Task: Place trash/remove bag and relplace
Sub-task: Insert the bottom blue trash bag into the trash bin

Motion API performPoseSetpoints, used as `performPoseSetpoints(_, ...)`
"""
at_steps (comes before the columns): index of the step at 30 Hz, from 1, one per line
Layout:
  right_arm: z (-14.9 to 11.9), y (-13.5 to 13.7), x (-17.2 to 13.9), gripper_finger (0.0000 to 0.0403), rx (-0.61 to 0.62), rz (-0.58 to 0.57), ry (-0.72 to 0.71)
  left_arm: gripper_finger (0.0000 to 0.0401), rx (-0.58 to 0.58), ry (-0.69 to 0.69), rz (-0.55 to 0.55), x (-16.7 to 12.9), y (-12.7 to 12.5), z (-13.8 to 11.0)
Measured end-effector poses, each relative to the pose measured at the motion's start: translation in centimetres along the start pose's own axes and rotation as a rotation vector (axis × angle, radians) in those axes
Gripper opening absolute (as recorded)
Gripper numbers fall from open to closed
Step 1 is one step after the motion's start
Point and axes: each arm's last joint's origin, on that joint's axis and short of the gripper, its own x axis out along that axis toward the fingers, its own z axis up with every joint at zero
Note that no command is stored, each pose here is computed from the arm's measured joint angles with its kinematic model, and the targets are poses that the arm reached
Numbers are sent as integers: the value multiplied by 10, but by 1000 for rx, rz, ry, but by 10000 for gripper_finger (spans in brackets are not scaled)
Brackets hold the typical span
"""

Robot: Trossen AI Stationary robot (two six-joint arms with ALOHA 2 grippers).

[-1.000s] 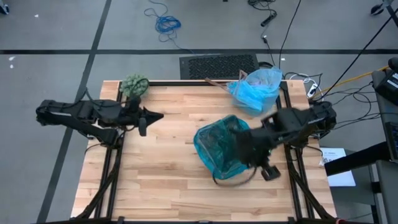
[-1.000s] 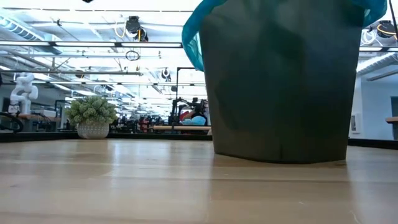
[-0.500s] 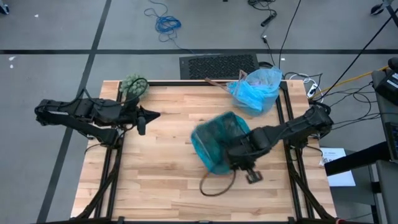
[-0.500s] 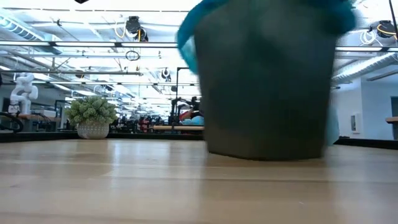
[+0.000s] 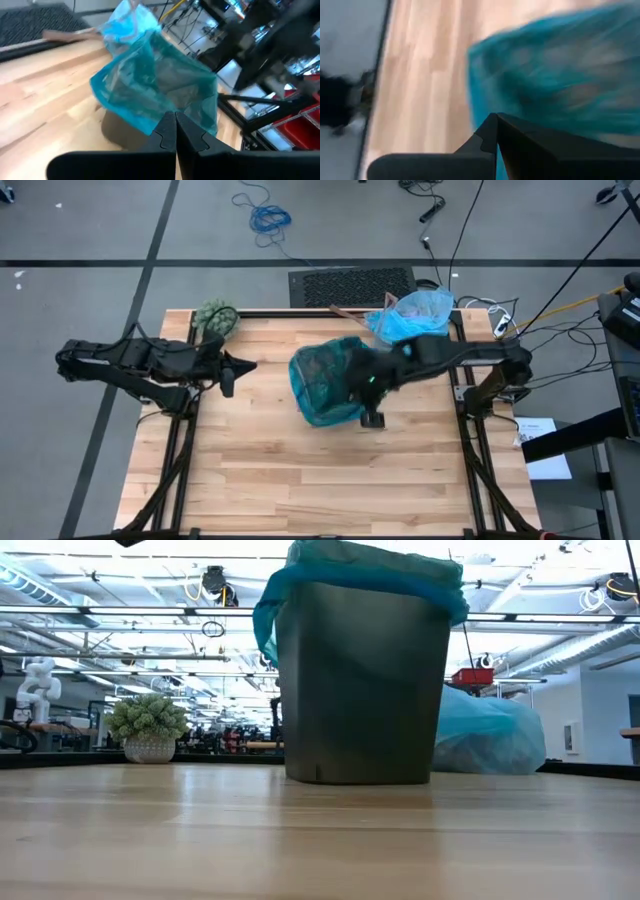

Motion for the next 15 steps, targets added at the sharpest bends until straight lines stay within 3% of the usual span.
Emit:
performPoseSetpoints(3, 9, -16, -30, 0, -18, -167, -78, 0, -2, 38, 37, 0, 4, -4)
performPoseSetpoints(6, 16, -49, -42, 0, -8, -319, -128, 0, -6, 65, 67, 2, 6, -7)
performPoseSetpoints(10, 16, -109, -37, 0, 40, -384, -121, 0, -20, 72, 76, 4, 5, -8)
performPoseSetpoints(15, 3, -174, -17, 0, 57, -426, -11, 0, -20, 74, 81, 6, 5, -8)
